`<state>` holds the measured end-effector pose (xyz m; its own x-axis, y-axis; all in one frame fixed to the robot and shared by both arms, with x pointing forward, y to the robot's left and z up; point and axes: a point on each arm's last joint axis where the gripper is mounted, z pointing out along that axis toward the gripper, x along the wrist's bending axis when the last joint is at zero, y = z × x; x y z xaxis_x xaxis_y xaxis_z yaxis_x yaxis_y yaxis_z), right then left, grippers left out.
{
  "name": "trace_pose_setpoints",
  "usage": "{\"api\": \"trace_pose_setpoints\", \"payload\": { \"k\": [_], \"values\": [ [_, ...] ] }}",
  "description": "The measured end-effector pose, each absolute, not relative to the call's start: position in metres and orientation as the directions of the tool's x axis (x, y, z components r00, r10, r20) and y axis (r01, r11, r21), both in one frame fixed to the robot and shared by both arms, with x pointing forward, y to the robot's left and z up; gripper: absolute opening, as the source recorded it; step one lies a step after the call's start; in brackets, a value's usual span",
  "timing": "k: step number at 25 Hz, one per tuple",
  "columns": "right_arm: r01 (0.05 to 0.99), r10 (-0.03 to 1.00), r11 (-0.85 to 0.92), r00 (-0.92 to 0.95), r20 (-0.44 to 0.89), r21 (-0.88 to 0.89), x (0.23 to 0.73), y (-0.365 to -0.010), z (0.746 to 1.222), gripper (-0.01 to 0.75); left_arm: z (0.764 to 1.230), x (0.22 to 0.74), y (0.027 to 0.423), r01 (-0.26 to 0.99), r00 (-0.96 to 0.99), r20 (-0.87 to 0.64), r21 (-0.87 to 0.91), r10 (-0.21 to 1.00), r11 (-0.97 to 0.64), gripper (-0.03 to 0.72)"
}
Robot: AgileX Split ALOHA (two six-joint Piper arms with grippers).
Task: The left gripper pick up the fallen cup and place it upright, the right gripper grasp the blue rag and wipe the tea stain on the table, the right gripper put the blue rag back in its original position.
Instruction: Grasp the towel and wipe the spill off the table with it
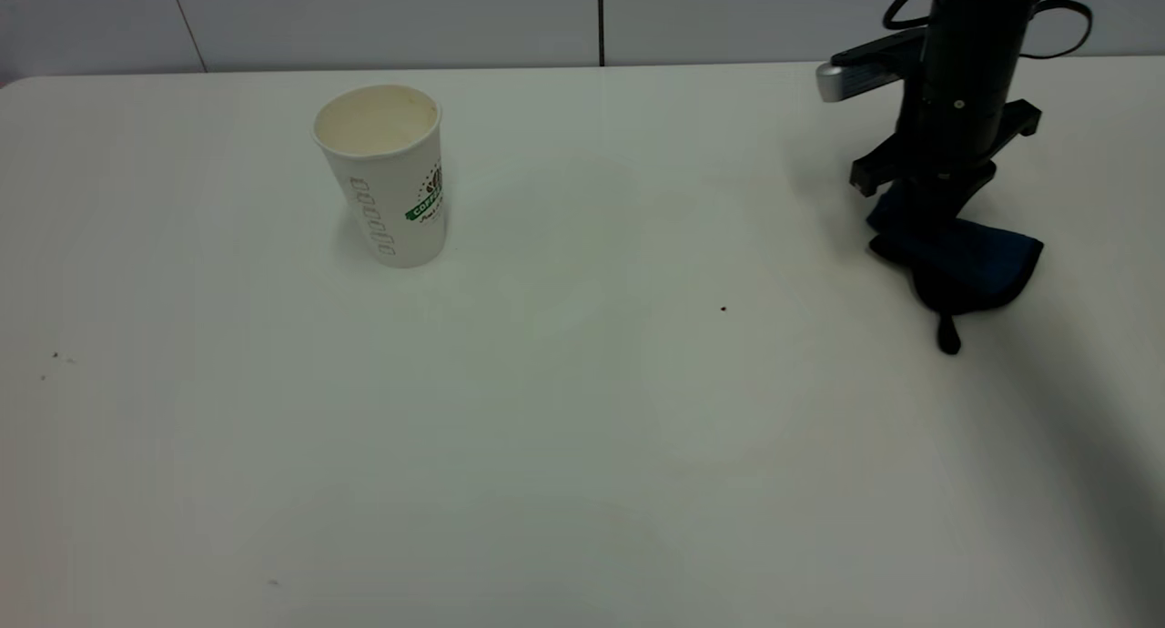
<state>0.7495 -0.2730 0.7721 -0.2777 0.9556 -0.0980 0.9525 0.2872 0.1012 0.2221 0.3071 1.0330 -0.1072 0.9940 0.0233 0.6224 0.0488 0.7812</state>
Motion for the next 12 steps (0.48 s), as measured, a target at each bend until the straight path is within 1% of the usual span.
{"api": "trace_pose_setpoints", "payload": {
  "k": [4,7,9,11,12],
  "values": [
    [0.975,0.98,0.187,-0.176,-0.095,0.121,0.752,-0.297,0.772,0.062,1.033,0.222,0.307,0.622,-0.107,0.023,0.781,0.994,0.049,0.472],
    [0.984,0.989,0.124,-0.112,-0.095,0.129,0.752,-0.309,0.774,0.12,1.033,0.222,0.307,0.622,-0.107,0.023,0.781,0.994,0.049,0.472],
    [0.985,0.991,0.11,-0.097,-0.097,0.136,0.753,-0.311,0.777,0.219,1.033,0.222,0.307,0.622,-0.107,0.023,0.781,0.994,0.049,0.472],
    [0.985,0.991,0.106,-0.093,-0.096,0.14,0.753,-0.311,0.783,0.344,1.033,0.222,0.307,0.622,-0.107,0.023,0.781,0.994,0.049,0.472],
    [0.985,0.992,0.1,-0.088,-0.09,0.142,0.753,-0.31,0.79,0.418,1.033,0.222,0.307,0.622,-0.107,0.023,0.781,0.994,0.049,0.472]
  ]
}}
